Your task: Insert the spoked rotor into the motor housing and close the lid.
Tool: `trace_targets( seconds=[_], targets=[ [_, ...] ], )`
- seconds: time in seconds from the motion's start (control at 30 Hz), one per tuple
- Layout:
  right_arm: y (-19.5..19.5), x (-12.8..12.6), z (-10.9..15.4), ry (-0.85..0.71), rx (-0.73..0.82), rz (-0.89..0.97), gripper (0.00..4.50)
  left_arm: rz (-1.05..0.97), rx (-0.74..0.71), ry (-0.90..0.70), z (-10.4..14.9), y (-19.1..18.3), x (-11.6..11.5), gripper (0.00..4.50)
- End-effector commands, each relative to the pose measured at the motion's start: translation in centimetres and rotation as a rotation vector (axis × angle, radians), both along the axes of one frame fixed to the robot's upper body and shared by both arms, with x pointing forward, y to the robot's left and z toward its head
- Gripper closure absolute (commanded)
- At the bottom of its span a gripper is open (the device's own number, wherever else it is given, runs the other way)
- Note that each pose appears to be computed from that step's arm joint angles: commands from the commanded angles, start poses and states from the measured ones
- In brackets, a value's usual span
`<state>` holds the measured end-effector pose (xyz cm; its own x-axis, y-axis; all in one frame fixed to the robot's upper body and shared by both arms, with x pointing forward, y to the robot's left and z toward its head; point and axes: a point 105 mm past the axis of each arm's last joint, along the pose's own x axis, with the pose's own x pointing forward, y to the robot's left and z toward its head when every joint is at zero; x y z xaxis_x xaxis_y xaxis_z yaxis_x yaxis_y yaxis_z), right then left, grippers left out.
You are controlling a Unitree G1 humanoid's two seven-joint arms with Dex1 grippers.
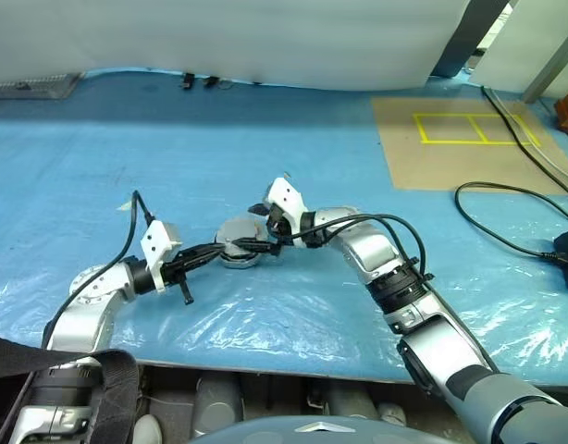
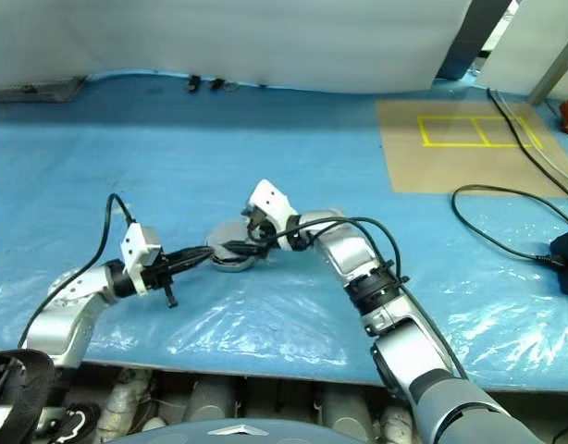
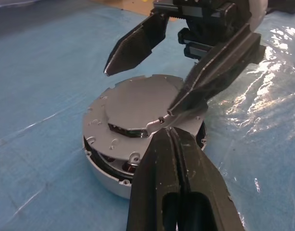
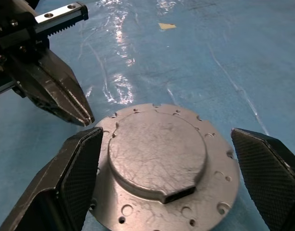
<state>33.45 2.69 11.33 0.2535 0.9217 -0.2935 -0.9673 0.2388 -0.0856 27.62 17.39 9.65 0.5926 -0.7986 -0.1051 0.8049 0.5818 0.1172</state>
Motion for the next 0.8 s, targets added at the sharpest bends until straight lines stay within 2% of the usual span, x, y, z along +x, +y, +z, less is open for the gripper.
trace_targets(
  seconds=[0.03,0.13,0.17,0.23,0.33,0.7,0.8],
  targets=[
    [1.5,-0.5,1.2,-0.061,0.014,0.065,0.06,0.074,-0.028,-0.051,1.2,0.8,-0.5,4.5],
    [1.9,-0.5,0.4,-0.071,-0.019,0.067,0.06,0.117,-0.038,-0.038,0.8,1.2,-1.2,4.5],
    [1.9,-0.3,0.1,-0.077,-0.031,0.062,0.22,0.126,-0.037,-0.034,0.6,1.3,-1.4,4.5],
    [1.9,-0.1,-0.4,-0.092,-0.057,0.054,0.63,0.138,-0.042,-0.031,0.4,1.2,-1.6,4.5],
    [1.9,0.1,-0.6,-0.068,-0.049,0.047,1.55,0.169,-0.066,-0.035,0.4,1.1,-1.7,4.5],
    [3.4,0.0,0.3,-0.071,-0.043,0.053,1.55,0.243,-0.087,-0.029,-0.1,1.7,-2.2,4.5],
    [3.6,0.1,-0.1,-0.073,-0.059,0.045,1.55,0.249,-0.072,-0.018,-0.5,2.0,-2.4,4.5]
  ],
)
